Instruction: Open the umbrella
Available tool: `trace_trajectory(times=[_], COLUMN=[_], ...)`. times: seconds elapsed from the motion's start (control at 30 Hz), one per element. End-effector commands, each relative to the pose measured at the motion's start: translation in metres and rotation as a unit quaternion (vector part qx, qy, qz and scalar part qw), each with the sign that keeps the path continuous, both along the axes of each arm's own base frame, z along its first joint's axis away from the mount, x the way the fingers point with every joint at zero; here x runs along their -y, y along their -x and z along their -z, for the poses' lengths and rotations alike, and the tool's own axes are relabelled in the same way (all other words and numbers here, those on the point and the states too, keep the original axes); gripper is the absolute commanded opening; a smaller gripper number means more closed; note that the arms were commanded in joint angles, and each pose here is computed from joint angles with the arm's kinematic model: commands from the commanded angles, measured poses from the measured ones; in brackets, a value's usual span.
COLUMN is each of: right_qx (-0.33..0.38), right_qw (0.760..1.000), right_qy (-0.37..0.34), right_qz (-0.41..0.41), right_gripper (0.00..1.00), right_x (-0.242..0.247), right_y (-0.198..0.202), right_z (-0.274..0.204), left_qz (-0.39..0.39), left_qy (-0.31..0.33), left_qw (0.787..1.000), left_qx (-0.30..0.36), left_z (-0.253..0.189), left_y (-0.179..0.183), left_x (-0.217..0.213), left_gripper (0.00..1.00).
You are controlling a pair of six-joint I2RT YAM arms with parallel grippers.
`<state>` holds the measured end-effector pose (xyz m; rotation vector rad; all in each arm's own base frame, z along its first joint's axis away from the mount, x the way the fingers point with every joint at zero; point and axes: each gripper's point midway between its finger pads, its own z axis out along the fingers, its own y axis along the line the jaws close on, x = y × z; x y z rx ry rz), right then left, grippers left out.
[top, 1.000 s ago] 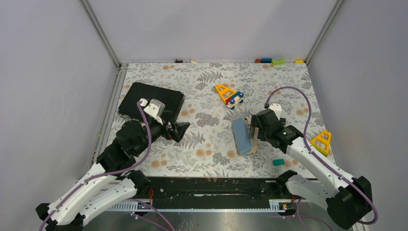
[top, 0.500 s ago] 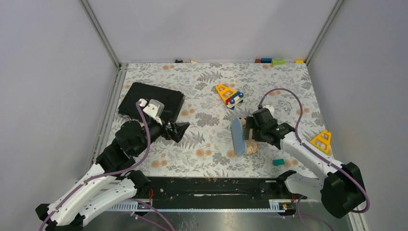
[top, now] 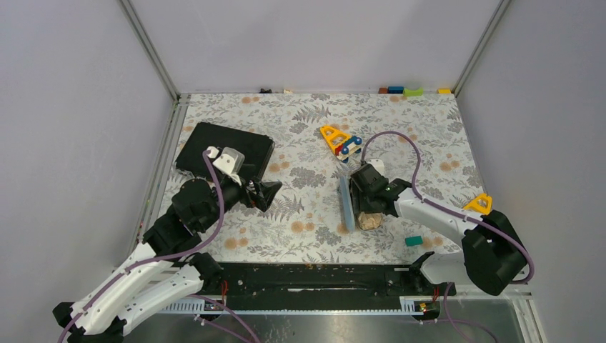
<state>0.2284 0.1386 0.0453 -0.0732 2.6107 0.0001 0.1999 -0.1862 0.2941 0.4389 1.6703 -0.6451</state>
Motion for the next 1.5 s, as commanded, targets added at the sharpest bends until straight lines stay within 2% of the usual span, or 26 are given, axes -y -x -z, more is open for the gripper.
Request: trace_trajectory(times=[0.0,0.23,0.4,0.53,0.8,0.83,0.9,0.93,1.03,1.17,1.33,1.47], right_qx=[-0.004,-0.033,-0.031,-0.033,-0.046,-0.046,-0.036,-0.027,0.014,0.077,0.13,0.168], right_qw=[1.0,0.999,0.999,0.998,0.998,0.998,0.999,0.999,1.0,0.996,0.989,0.978], right_qy=[0.021,0.03,0.034,0.044,0.041,0.04,0.035,0.027,0.001,-0.031,-0.036,-0.074], right_qz=[0.002,-0.003,-0.003,-0.002,-0.004,-0.004,-0.005,-0.006,-0.016,-0.038,-0.06,-0.102], right_gripper=[0.7,0.72,0.64,0.7,0.69,0.62,0.39,0.31,0.24,0.02,0.0,0.0], right_x=[0.003,0.0,0.002,0.005,0.0,0.0,-0.001,-0.001,-0.005,-0.009,-0.003,-0.013], right_y=[0.002,0.006,0.006,0.004,0.005,0.006,0.004,0.003,-0.002,-0.011,-0.013,-0.009], right_z=[0.0,0.018,0.018,0.021,0.026,0.026,0.022,0.017,-0.007,-0.05,-0.092,-0.112], left_qz=[-0.007,-0.008,-0.007,-0.005,-0.007,-0.006,-0.006,-0.006,-0.004,0.001,0.012,0.053], left_qy=[0.023,0.022,0.023,0.023,0.027,0.027,0.027,0.028,0.028,0.031,0.036,0.042], left_qw=[1.0,1.0,1.0,1.0,0.999,0.999,0.999,0.999,0.999,0.999,0.999,0.997], left_qx=[0.019,0.018,0.018,0.017,0.021,0.021,0.021,0.021,0.021,0.02,0.023,0.028], left_z=[-0.023,-0.022,-0.023,-0.023,-0.025,-0.026,-0.025,-0.026,-0.025,-0.026,-0.029,-0.031], left_y=[-0.003,-0.004,-0.004,-0.003,-0.002,-0.002,-0.001,-0.001,-0.001,0.001,0.004,0.013], left_x=[0.0,-0.001,0.0,0.0,-0.002,-0.002,-0.002,-0.002,-0.001,0.001,0.003,0.014], left_gripper=[0.99,0.99,0.99,0.99,0.99,0.99,0.99,0.99,0.99,0.99,0.99,0.99])
